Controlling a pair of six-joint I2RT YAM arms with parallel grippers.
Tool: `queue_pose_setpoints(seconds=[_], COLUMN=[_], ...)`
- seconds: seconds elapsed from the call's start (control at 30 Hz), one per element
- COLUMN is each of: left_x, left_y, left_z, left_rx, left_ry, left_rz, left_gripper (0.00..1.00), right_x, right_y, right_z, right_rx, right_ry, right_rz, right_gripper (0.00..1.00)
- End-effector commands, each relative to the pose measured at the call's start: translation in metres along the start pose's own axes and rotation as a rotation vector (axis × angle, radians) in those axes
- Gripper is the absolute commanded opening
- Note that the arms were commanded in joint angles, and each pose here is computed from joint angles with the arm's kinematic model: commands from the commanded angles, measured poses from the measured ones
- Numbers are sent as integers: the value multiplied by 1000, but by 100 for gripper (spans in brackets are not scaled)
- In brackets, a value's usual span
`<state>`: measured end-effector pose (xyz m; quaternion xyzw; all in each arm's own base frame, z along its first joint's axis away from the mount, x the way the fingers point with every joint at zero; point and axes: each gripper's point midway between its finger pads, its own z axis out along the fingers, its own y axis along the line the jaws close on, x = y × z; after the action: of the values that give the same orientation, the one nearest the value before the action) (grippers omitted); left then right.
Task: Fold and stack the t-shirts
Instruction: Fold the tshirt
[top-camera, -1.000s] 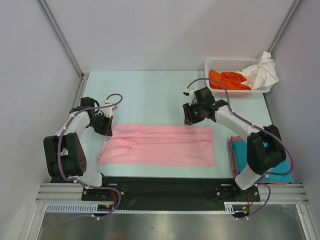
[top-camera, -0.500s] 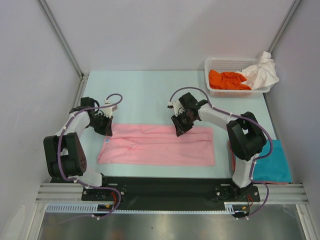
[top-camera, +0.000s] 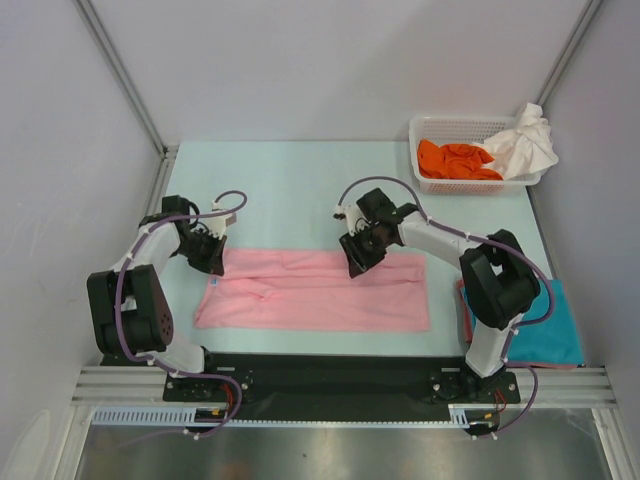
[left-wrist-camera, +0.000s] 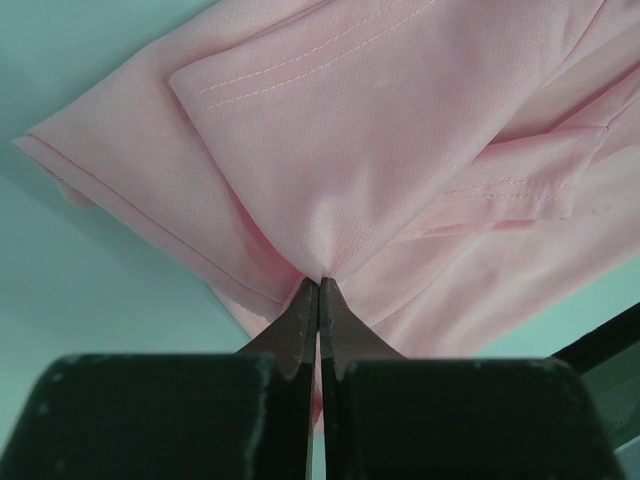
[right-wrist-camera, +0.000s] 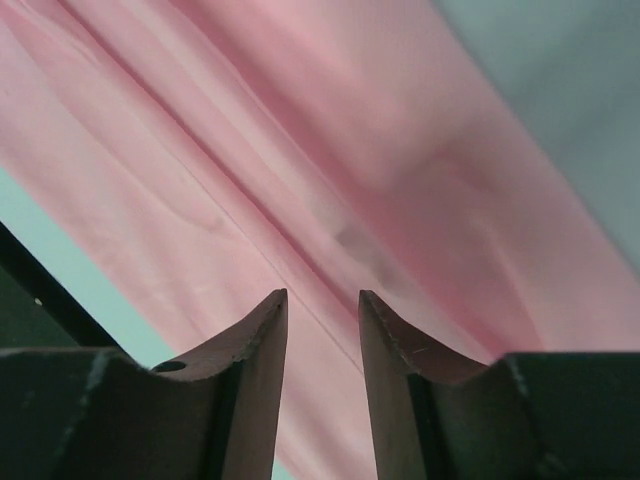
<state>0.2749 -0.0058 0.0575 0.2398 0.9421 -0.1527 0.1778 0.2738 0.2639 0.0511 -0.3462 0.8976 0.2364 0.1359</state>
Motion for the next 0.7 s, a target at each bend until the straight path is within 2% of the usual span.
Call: queue_pose_setpoints(seconds=[0.0, 0.17, 0.27, 0.5, 0.67], left_x=[-7, -9, -9, -5, -6], left_y=[3, 4, 4, 3, 3], left_z=[-5, -4, -3, -1, -2], left_rx=[2, -4, 3, 11, 12], left_ry=[-19, -26, -27, -15, -13], left_rz=[35, 36, 28, 31, 30], left_gripper=[0, 0, 0, 0, 0], right_x=[-55, -47, -48, -36, -13], right_y=[-3, -30, -38, -25, -10], right_z=[-22, -1, 10, 15, 15], right_rx=[59, 104, 122, 41, -18], right_ry=[-150, -81, -58, -5, 34], right_rz=[-70, -7, 11, 33, 39], right_gripper=[41, 40, 35, 13, 7])
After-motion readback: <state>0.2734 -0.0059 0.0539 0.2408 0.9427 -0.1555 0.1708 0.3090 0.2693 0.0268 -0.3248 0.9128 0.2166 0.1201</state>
